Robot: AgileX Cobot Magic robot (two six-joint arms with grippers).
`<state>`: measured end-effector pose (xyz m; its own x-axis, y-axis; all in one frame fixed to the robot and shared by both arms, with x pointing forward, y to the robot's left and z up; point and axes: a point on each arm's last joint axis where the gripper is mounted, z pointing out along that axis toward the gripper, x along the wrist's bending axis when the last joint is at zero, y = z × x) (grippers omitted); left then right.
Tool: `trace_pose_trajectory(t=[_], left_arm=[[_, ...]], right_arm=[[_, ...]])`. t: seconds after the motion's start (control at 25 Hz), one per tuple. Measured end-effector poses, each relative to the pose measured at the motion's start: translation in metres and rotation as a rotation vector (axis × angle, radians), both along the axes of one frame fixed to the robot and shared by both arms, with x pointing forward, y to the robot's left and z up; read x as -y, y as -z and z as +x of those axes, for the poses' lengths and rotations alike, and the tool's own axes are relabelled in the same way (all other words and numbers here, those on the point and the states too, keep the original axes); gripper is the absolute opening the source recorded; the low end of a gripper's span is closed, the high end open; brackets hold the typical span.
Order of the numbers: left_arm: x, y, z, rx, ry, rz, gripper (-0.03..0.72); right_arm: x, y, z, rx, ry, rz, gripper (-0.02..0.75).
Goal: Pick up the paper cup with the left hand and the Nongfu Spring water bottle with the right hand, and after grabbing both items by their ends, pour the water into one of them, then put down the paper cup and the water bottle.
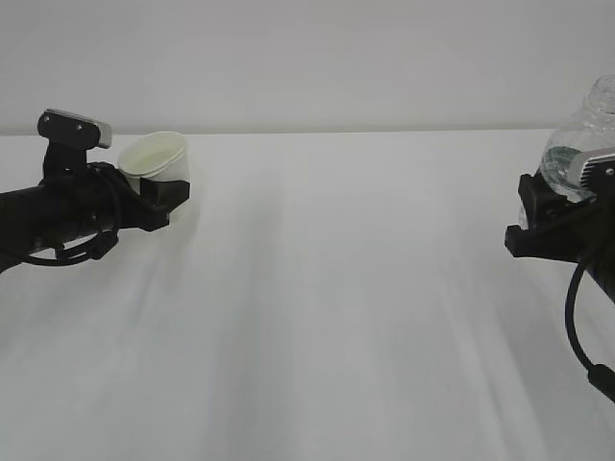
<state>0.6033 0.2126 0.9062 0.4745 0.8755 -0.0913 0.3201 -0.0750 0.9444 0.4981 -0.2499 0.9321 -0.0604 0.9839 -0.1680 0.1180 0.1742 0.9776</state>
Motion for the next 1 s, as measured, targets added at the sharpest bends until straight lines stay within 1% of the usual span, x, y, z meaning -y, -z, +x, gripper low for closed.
trace_pose_trajectory(t=[0.32, 0.64, 0.76, 0.84, 1.0], left_arm=[[-0.023, 0.002, 0.006, 0.005, -0.083, -0.025, 0.446], [-0.039, 0.02, 0.009, -0.021, -0.134, -0.039, 0.446], [-0.043, 0.027, 0.01, -0.02, -0.155, -0.038, 0.446], [-0.045, 0.032, 0.011, -0.02, -0.167, -0.027, 0.446], [-0.053, 0.035, 0.013, 0.005, -0.206, -0.022, 0.446]], right_arm=[[0.0, 0.0, 0.0, 0.0, 0.0, 0.0, 0.432], [-0.001, 0.0, 0.0, 0.0, -0.006, 0.006, 0.431], [-0.001, 0.0, 0.0, 0.001, -0.015, 0.005, 0.431], [-0.002, 0.0, 0.0, 0.001, -0.017, 0.004, 0.431], [-0.002, 0.0, 0.0, 0.001, -0.019, 0.005, 0.431]])
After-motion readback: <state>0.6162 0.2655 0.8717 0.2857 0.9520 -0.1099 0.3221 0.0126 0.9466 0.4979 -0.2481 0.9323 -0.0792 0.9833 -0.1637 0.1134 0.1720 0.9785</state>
